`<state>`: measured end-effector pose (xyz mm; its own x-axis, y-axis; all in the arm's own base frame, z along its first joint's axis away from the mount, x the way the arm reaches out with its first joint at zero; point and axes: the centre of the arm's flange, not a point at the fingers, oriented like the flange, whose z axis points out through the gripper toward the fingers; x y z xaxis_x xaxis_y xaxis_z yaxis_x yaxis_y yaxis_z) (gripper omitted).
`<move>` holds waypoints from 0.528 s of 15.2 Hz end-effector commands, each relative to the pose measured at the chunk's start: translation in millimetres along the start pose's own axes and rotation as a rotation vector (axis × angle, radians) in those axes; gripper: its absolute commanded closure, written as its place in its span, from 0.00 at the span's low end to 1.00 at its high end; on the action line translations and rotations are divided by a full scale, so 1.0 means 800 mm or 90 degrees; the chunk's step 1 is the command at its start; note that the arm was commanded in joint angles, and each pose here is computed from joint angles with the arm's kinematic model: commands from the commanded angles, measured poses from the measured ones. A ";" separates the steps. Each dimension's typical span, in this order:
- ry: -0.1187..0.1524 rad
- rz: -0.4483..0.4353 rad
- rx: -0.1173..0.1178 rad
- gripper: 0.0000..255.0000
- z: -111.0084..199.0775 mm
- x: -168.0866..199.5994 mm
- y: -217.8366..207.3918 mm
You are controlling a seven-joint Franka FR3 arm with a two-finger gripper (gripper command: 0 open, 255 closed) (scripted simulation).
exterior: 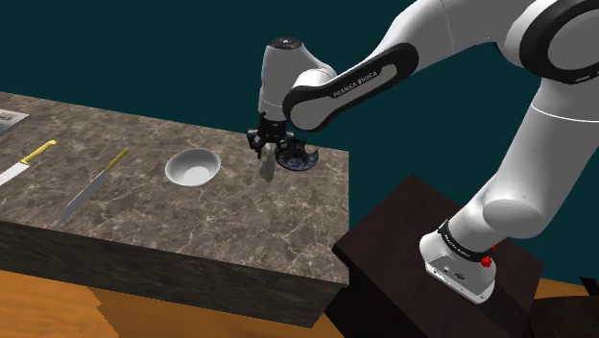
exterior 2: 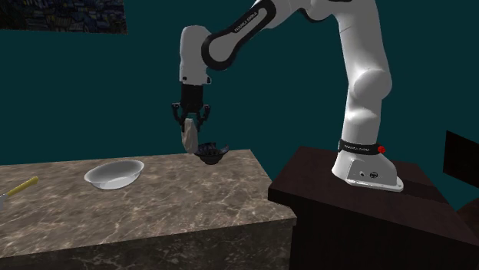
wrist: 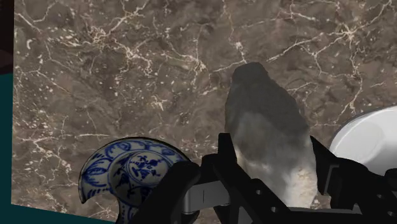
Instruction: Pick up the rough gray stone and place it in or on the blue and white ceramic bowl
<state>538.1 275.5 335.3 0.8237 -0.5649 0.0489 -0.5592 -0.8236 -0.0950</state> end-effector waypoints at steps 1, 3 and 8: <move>0.000 -0.001 0.000 1.00 -0.002 0.026 0.022; 0.000 -0.001 0.000 1.00 -0.004 0.053 0.041; 0.000 -0.001 0.000 1.00 -0.011 0.120 0.088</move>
<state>571.9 177.7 340.8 0.8239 -0.5646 0.0492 -0.5588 -0.8238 -0.0949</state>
